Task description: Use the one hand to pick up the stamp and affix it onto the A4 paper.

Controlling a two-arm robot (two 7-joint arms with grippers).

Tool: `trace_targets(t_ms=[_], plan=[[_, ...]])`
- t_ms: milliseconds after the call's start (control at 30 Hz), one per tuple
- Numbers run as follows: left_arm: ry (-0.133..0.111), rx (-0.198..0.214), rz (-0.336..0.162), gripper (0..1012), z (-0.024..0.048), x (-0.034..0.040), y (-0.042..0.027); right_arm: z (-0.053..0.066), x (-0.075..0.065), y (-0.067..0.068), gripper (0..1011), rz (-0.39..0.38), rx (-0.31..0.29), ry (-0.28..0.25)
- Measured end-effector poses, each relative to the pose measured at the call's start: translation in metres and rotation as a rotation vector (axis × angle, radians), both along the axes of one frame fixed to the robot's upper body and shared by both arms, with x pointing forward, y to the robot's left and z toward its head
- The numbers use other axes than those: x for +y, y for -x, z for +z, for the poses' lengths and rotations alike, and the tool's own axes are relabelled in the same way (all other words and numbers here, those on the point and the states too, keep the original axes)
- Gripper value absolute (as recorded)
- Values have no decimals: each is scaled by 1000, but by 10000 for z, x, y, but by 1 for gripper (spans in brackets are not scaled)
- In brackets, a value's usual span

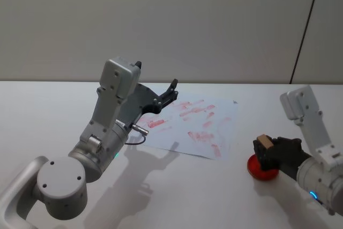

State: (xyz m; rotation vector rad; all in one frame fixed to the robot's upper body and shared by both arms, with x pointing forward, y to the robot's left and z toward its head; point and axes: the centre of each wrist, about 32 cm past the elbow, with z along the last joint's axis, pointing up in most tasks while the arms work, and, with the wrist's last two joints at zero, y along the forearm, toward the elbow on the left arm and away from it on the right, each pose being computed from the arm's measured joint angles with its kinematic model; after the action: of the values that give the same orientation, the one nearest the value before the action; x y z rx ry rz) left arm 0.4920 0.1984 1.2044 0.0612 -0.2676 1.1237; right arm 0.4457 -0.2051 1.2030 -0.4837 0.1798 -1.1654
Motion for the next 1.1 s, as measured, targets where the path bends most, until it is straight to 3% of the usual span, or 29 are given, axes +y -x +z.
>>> trace_targets(t_ms=[567, 633, 867, 1100], plan=[[0, 0, 0, 1002, 0, 0, 0, -118, 25, -42, 232, 11, 27, 44], [0, 0, 0, 1002, 0, 0, 0, -124, 27, -43, 268, 11, 29, 46], [0, 0, 0, 1002, 0, 0, 0, -141, 32, -49, 535, 13, 33, 52], [0, 0, 0, 1002, 0, 0, 0, -151, 34, -53, 709, 14, 35, 56]])
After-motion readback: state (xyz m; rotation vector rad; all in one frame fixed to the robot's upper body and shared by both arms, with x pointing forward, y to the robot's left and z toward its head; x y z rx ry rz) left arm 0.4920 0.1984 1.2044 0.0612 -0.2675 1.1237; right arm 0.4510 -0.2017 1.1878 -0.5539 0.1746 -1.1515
